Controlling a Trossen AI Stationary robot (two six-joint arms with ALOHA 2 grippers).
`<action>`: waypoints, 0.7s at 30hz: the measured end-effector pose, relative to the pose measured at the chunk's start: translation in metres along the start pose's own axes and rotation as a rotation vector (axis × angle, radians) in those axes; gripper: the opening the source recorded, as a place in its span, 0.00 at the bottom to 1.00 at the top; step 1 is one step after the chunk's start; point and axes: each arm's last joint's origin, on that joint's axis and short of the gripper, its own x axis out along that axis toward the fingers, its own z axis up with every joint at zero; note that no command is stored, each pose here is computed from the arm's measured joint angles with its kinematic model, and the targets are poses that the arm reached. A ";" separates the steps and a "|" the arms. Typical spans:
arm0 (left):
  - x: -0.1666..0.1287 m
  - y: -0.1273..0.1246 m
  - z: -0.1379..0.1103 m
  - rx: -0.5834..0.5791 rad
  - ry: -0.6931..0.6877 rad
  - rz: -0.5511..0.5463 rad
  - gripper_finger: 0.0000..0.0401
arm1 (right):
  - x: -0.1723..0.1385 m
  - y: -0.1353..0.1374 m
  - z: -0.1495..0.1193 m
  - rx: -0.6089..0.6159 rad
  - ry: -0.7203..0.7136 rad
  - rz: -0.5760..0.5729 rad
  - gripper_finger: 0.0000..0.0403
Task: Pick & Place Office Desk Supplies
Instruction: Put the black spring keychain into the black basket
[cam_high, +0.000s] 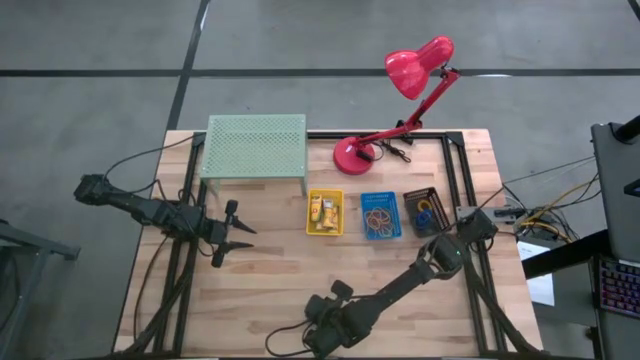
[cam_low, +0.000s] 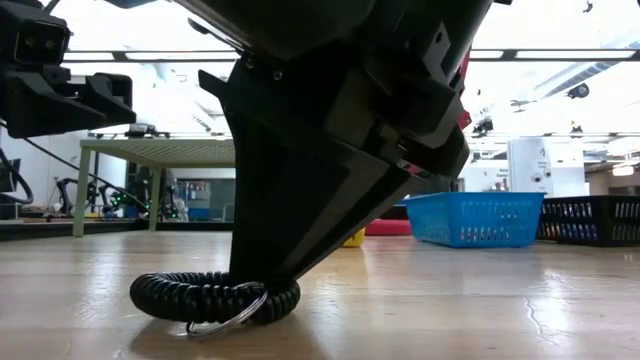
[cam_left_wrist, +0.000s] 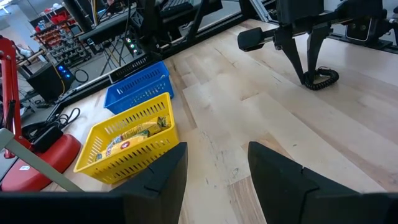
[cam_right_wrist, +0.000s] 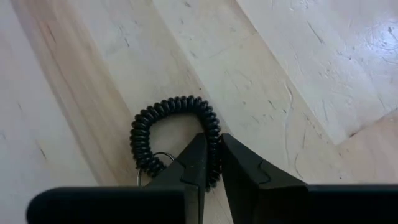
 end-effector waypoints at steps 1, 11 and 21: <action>0.000 0.000 0.000 0.000 0.000 0.000 0.43 | 0.000 0.000 0.000 0.000 0.000 0.000 0.08; 0.000 0.000 0.000 0.000 0.000 0.000 0.43 | -0.011 0.005 0.007 0.003 -0.011 0.032 0.08; 0.000 0.000 0.000 0.000 0.000 0.001 0.43 | -0.052 0.015 0.031 0.007 -0.085 0.110 0.08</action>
